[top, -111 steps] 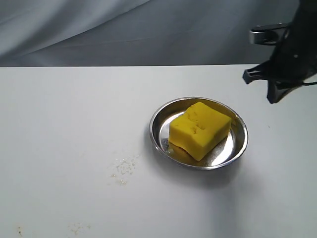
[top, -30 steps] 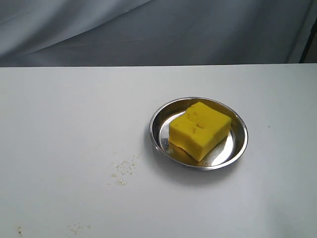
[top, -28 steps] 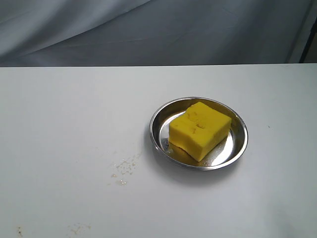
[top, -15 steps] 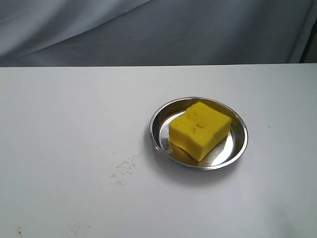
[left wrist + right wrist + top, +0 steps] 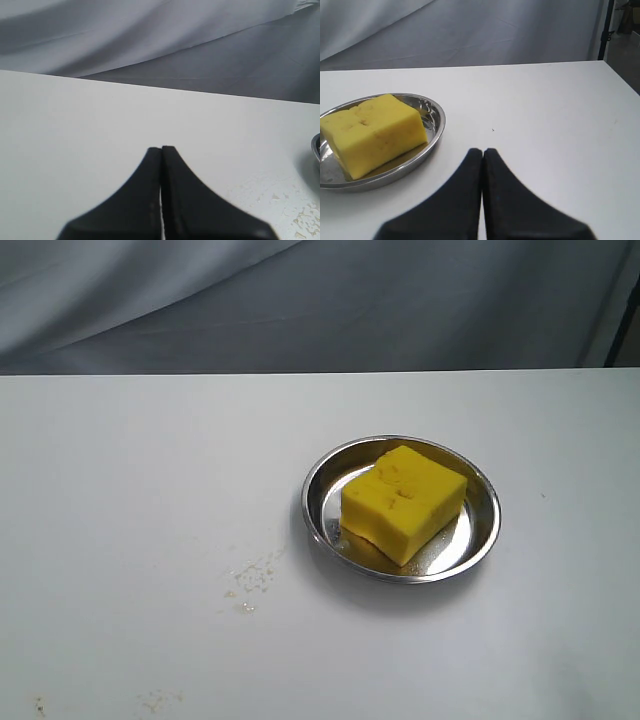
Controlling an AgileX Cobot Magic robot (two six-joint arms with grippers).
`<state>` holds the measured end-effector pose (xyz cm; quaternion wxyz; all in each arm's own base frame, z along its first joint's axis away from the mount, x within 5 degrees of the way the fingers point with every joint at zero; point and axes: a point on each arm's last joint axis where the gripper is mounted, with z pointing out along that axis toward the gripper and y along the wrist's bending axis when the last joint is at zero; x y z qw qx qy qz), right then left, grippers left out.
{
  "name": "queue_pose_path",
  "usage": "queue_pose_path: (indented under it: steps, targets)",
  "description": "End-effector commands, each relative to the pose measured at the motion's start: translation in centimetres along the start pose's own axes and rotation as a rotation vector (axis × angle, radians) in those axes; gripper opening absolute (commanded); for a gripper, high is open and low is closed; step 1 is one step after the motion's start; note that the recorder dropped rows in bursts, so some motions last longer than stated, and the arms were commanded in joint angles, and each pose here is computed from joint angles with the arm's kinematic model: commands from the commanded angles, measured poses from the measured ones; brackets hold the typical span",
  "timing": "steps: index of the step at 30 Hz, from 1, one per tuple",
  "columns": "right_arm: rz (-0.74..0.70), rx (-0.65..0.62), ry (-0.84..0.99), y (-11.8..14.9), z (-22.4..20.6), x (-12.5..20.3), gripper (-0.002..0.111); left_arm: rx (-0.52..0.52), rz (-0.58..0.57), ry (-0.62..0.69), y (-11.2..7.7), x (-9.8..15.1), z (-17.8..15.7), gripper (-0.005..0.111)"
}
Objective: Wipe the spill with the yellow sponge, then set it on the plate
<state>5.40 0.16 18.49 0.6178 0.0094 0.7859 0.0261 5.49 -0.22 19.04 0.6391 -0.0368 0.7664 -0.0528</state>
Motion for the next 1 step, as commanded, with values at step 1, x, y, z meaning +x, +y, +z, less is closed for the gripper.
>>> queue_pose_path:
  steps: [1]
  targets:
    - [0.002,0.010,0.001,-0.06,0.01,0.12,0.000,-0.001,-0.007,-0.007,0.02,0.06,0.03,0.000]
